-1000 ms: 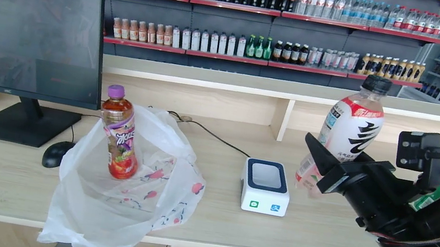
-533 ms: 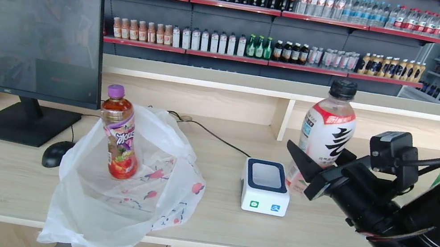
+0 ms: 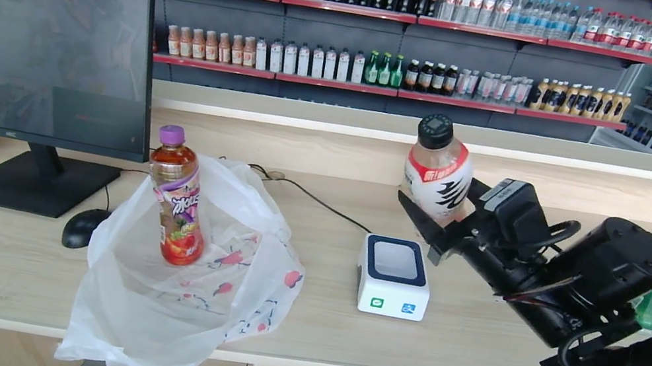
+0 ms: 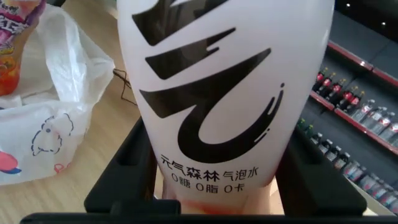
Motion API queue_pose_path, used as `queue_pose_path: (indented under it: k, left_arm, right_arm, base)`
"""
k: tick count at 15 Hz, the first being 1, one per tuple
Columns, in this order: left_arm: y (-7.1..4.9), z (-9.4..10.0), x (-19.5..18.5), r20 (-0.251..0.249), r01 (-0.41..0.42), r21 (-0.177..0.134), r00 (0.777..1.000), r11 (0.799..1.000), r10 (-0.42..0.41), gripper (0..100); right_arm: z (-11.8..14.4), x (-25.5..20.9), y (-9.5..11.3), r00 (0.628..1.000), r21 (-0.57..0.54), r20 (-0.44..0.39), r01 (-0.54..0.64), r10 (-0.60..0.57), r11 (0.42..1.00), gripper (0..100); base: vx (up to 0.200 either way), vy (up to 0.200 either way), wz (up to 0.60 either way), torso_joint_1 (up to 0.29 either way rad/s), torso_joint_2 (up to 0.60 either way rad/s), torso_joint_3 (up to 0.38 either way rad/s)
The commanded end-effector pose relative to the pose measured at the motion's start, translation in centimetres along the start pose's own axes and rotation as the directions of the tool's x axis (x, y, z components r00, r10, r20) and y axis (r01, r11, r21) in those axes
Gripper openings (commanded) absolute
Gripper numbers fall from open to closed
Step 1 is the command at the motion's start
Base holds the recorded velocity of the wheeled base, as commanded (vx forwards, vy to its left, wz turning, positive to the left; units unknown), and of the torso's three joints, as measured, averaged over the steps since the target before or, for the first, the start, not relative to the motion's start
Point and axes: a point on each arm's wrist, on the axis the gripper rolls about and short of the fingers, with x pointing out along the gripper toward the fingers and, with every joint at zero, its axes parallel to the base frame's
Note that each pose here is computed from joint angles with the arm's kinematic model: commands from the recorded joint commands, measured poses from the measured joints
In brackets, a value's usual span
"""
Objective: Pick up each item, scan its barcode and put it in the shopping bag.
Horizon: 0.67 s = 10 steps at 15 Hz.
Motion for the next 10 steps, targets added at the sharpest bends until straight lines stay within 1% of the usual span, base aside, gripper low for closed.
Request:
queue_pose_path:
  k: [1,3,4,5,7,10]
  left_arm:
    - [0.0,0.0,0.0,0.001,0.000,0.000,1.000,1.000,0.000,100]
    - [0.0,0.0,0.0,0.002,0.000,0.000,1.000,1.000,0.000,100]
    - [0.0,0.0,0.0,0.002,0.000,0.000,1.000,1.000,0.000,100]
    - [0.0,0.0,0.0,0.004,0.000,0.000,1.000,1.000,0.000,100]
    - [0.0,0.1,0.0,0.007,0.000,0.003,1.000,1.000,0.000,100]
    - [0.0,0.1,0.0,0.007,0.001,0.001,1.000,1.000,-0.001,100]
  right_arm:
    - [-2.1,0.4,-0.1,0.998,-0.065,-0.002,-0.057,0.057,0.996,0]
    - [-3.0,0.5,0.4,0.993,-0.135,0.000,-0.113,0.114,0.984,0]
    - [-3.1,0.6,0.4,0.991,-0.174,0.014,-0.126,0.131,0.977,0]
    - [-3.4,0.4,-0.2,0.990,-0.222,0.021,-0.133,0.141,0.966,0]
    - [-3.8,0.2,-0.6,0.984,-0.269,0.037,-0.160,0.176,0.950,0]
    - [-5.0,0.0,0.2,0.969,-0.288,0.038,-0.224,0.245,0.931,0]
  base:
    - [0.000,0.000,0.00,0.000,0.00,0.000]
    - [0.000,0.000,0.00,0.000,0.00,0.000]
    - [0.000,0.000,0.00,0.000,0.00,0.000]
    - [0.000,0.000,0.00,0.000,0.00,0.000]
    - [0.000,0.000,0.00,0.000,0.00,0.000]
    - [0.000,0.000,0.00,0.000,0.00,0.000]
